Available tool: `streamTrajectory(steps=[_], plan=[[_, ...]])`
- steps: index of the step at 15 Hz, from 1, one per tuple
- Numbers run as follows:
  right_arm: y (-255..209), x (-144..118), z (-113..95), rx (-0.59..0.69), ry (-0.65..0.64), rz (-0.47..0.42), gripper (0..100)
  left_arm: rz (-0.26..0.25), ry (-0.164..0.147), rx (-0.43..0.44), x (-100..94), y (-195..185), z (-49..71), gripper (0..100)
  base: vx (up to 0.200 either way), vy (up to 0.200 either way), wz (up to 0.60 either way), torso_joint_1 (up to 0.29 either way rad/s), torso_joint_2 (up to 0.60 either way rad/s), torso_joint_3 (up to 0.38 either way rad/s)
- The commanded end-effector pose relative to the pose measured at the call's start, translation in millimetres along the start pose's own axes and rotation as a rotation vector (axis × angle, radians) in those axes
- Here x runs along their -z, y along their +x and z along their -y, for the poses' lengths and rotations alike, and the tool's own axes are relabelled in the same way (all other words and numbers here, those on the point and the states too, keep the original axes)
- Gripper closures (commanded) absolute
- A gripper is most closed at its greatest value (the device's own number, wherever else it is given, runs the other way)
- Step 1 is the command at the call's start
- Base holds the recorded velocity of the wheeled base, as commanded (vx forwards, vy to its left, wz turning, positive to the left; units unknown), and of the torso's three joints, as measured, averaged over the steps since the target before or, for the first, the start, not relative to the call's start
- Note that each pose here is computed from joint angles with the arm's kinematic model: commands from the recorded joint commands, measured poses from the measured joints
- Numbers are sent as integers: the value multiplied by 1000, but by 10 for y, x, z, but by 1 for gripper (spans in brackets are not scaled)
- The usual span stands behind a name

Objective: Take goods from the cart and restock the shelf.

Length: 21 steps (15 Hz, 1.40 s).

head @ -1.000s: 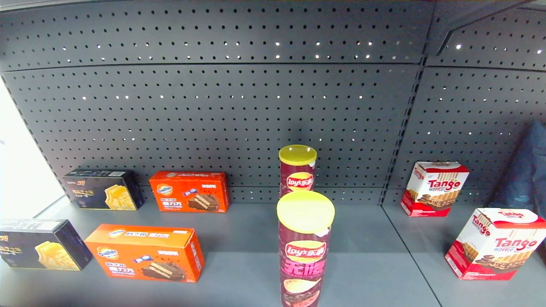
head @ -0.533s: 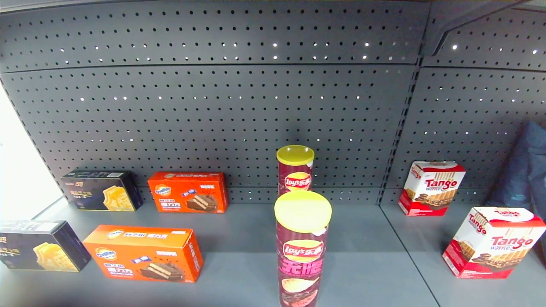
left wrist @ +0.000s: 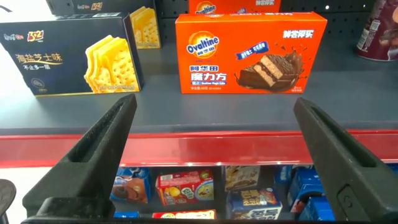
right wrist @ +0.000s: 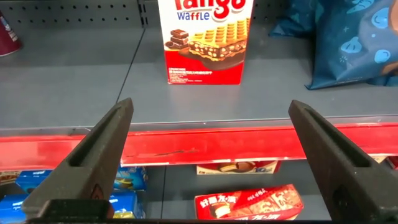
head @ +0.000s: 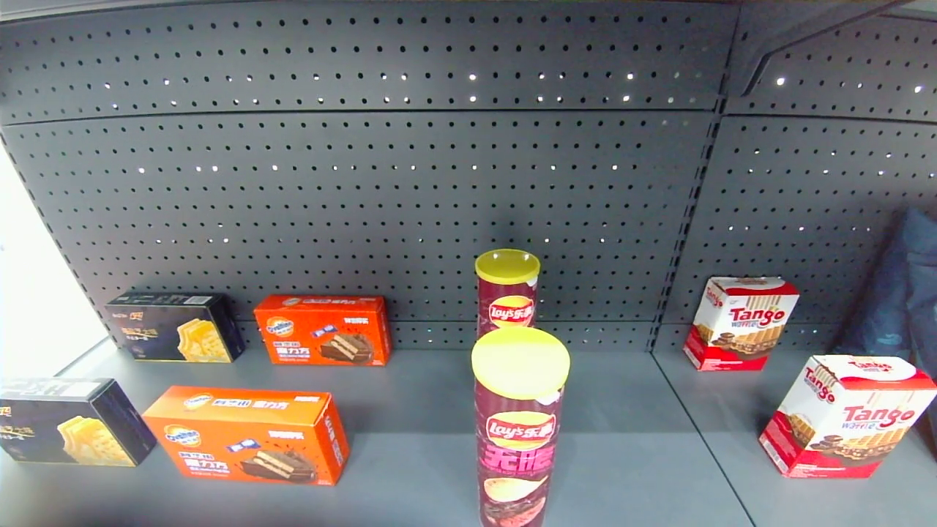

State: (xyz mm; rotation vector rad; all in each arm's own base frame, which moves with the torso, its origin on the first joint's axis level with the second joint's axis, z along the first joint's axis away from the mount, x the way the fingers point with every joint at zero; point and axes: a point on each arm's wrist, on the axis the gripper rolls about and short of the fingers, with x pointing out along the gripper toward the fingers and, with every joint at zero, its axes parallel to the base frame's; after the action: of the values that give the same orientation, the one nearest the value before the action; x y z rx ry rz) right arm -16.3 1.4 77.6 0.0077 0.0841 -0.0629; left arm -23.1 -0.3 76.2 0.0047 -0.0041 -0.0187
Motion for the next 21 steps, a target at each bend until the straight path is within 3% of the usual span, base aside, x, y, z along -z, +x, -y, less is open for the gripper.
streamTrajectory(steps=[1,6,7,8,11,21], plan=[[1,0,0,2,3,-2,0,-1,0,0,-1,1,0,0,0,0,0,0,0,0],[2,4,1,-3,-1,-3,0,-1,0,0,-1,1,0,0,0,0,0,0,0,0],[-5,5,3,-20,-4,3,0,-1,0,0,-1,1,0,0,0,0,0,0,0,0],[-17,9,20,-116,-11,19,0,-1,0,0,-1,1,0,0,0,0,0,0,0,0],[-63,22,15,-71,-6,89,0,-1,0,0,-1,1,0,0,0,0,0,0,0,0],[-62,22,15,-72,-6,87,0,-3,0,-2,3,2,0,0,0,0,0,0,0,0]])
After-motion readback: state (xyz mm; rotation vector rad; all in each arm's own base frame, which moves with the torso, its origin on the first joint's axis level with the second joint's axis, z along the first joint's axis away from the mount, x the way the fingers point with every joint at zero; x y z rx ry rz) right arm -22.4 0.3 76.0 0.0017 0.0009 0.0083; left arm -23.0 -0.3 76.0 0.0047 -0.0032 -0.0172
